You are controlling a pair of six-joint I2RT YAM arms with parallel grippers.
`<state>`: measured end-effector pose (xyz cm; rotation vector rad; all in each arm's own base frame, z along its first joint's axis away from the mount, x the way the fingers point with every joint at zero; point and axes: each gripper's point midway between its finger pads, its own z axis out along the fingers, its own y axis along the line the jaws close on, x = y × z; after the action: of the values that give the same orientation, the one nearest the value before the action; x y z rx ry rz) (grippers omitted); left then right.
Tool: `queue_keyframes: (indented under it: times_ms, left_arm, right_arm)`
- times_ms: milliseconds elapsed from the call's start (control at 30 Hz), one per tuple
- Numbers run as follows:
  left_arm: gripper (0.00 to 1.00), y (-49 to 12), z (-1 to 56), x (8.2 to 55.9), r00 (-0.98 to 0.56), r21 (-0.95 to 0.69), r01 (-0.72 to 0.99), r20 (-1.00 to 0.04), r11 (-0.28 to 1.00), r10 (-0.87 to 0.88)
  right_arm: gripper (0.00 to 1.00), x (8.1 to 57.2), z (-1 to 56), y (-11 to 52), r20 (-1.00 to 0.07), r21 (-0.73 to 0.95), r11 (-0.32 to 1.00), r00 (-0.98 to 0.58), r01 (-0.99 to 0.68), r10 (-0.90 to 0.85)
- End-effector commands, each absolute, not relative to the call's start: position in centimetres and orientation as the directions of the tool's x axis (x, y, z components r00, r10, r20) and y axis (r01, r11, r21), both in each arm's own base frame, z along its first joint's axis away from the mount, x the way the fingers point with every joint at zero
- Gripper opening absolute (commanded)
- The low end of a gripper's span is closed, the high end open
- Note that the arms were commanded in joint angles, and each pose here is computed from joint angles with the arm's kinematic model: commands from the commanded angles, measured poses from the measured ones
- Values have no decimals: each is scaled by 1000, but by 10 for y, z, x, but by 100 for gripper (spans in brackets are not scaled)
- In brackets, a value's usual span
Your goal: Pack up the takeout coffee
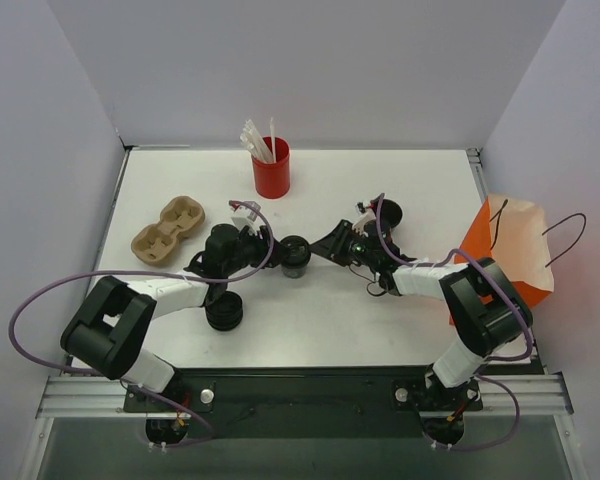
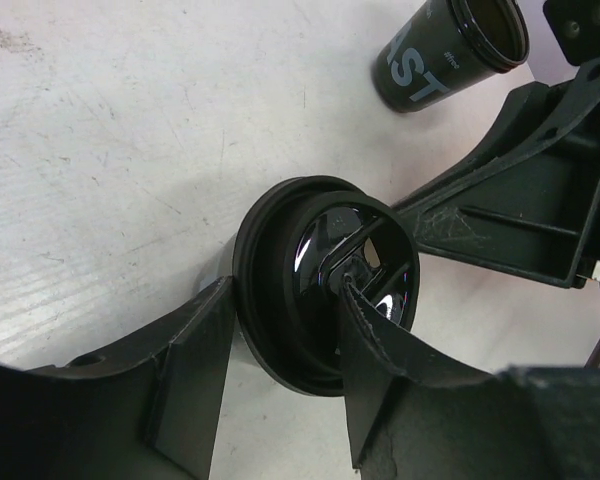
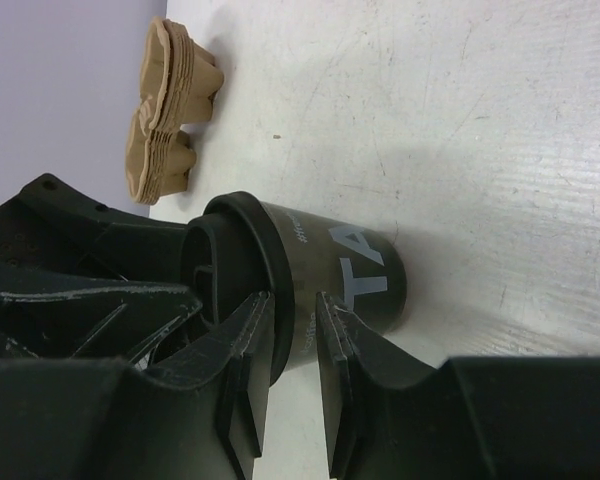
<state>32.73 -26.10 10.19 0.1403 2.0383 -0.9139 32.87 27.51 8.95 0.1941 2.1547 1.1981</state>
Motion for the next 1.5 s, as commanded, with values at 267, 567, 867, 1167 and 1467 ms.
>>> queue_keyframes:
  times_ms: [267, 567, 867, 1167, 1467]
  left_arm:
    - [49, -230, -3, 282, -816, -470, 316, -578, 824, -17]
    - [49, -240, -10, 280, -827, -501, 353, -563, 790, 13]
    - [49, -247, -12, 280, -836, -519, 376, -547, 768, 40]
    - [49, -248, -16, 280, -841, -518, 373, -540, 769, 45]
    - [49, -249, -18, 281, -843, -522, 368, -536, 770, 40]
  right_arm:
    - [30, 304, 115, 269, -482, 739, 635, -835, -225, 266]
    - [30, 329, 140, 252, -531, 716, 657, -795, -235, 294]
    - [28, 337, 123, 250, -523, 682, 691, -821, -240, 231]
    - [26, 341, 103, 243, -530, 618, 751, -828, -233, 180]
    - [26, 322, 85, 256, -491, 548, 781, -871, -298, 13]
